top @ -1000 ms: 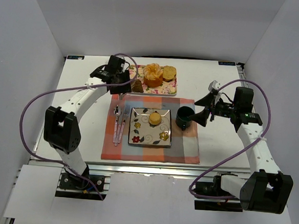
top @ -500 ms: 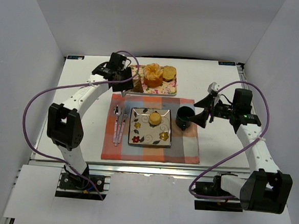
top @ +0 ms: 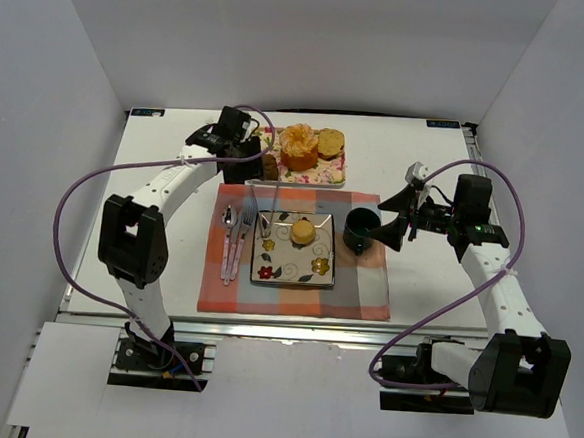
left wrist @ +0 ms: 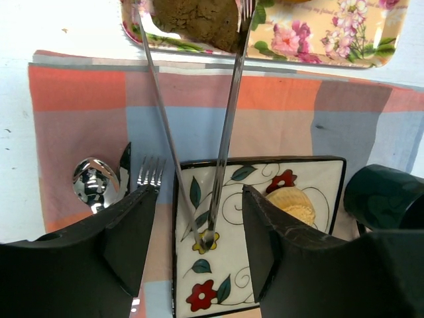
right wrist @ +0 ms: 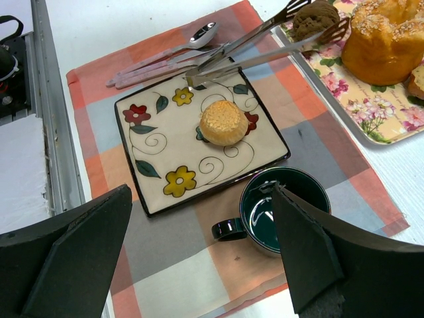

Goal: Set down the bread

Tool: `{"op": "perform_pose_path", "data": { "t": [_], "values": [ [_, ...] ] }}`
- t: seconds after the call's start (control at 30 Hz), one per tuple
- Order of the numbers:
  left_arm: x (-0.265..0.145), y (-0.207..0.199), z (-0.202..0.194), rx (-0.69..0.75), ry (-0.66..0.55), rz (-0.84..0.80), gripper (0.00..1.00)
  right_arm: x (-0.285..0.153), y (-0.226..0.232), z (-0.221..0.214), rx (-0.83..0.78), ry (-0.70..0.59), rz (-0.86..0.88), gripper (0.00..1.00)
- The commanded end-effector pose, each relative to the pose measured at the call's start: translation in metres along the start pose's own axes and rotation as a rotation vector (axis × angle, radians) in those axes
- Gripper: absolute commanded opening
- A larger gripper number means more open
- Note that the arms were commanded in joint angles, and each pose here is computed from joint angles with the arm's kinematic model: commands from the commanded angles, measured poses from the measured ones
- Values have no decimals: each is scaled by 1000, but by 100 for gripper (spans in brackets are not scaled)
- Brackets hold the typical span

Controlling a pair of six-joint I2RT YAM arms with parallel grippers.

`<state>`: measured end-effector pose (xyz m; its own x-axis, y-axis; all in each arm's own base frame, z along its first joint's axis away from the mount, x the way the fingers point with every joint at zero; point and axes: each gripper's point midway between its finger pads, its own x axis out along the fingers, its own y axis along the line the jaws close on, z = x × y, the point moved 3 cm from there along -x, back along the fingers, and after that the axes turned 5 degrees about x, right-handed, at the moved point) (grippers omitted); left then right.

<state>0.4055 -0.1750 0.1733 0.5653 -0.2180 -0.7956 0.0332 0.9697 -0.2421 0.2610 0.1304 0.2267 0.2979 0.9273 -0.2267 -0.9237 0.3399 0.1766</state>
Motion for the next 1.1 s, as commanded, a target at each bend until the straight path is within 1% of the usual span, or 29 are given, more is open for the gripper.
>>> {"op": "perform_pose_path", "data": {
  "t": [0.0, 0.5, 0.63, 0.93, 1.07],
  "values": [
    [-8, -11, 14, -13, -37, -58, 65, -2, 4, 7, -31, -27, 14, 89],
    [-9, -11, 15, -16, -52, -61, 64, -1, 4, 7, -26, -28, 18, 89],
    [-7, -9, 10, -5, -46, -61, 64, 0, 3, 9, -29, -29, 19, 89],
    [11, -5, -12, -7, -1, -44, 65, -1, 2, 8, -20, -27, 17, 89],
    [24, 1, -20, -1, 16, -14, 62, -1, 3, 6, -17, -27, 19, 89]
  ]
}}
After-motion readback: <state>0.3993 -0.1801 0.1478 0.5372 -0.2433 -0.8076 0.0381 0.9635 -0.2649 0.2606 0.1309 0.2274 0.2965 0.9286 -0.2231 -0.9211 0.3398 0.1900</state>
